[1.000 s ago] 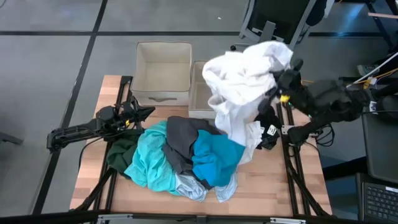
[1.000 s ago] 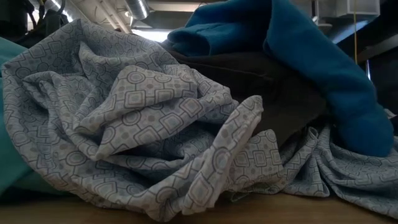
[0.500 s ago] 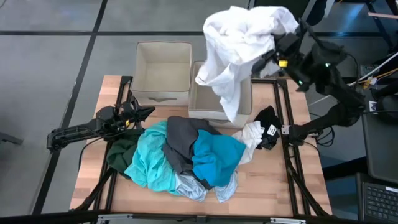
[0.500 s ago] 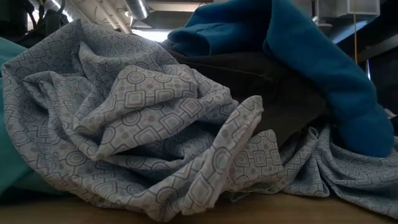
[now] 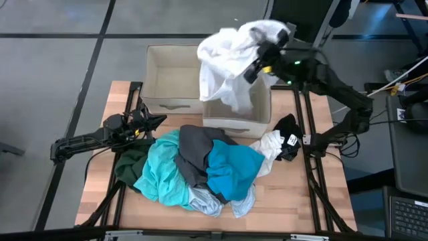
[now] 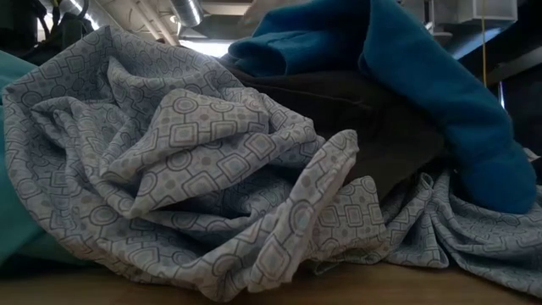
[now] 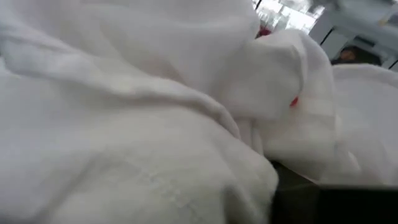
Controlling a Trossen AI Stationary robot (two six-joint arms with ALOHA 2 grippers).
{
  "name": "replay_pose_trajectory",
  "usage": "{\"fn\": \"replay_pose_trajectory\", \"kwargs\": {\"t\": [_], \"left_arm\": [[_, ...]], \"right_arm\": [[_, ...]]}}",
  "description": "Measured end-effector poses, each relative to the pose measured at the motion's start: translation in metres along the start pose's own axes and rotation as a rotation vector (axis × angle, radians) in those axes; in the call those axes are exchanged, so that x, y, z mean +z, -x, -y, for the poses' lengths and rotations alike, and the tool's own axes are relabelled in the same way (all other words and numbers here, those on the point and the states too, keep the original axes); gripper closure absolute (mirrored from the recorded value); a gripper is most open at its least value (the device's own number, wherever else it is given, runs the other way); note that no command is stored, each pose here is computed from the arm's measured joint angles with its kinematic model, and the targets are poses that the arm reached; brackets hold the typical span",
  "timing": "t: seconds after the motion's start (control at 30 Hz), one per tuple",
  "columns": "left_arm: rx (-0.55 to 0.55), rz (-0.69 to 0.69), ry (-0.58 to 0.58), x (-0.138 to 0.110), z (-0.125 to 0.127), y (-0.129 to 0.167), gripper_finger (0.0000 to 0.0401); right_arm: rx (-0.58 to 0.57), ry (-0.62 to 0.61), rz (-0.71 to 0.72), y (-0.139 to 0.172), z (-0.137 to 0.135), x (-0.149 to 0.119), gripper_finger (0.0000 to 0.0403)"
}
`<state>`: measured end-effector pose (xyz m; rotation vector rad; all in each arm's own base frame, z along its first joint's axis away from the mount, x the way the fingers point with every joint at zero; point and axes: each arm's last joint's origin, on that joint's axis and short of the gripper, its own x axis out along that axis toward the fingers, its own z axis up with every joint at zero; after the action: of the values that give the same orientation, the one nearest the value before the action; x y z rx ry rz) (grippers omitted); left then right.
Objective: Sort clothes
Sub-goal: Put the white shirt into the right laundry organizer
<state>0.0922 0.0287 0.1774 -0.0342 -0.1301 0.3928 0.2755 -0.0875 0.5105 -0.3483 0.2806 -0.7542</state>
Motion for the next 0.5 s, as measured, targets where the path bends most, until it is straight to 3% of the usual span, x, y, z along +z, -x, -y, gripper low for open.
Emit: {"fn": "replay_pose_trajectory", "kwargs": {"t": [0.5], "left_arm": [[0.0,0.0,-0.016,0.0,0.0,0.0,0.0395]], "right_arm": [[0.123,0.158,-0.457,-0.054,-0.051,-0.061,0.0361]]}}
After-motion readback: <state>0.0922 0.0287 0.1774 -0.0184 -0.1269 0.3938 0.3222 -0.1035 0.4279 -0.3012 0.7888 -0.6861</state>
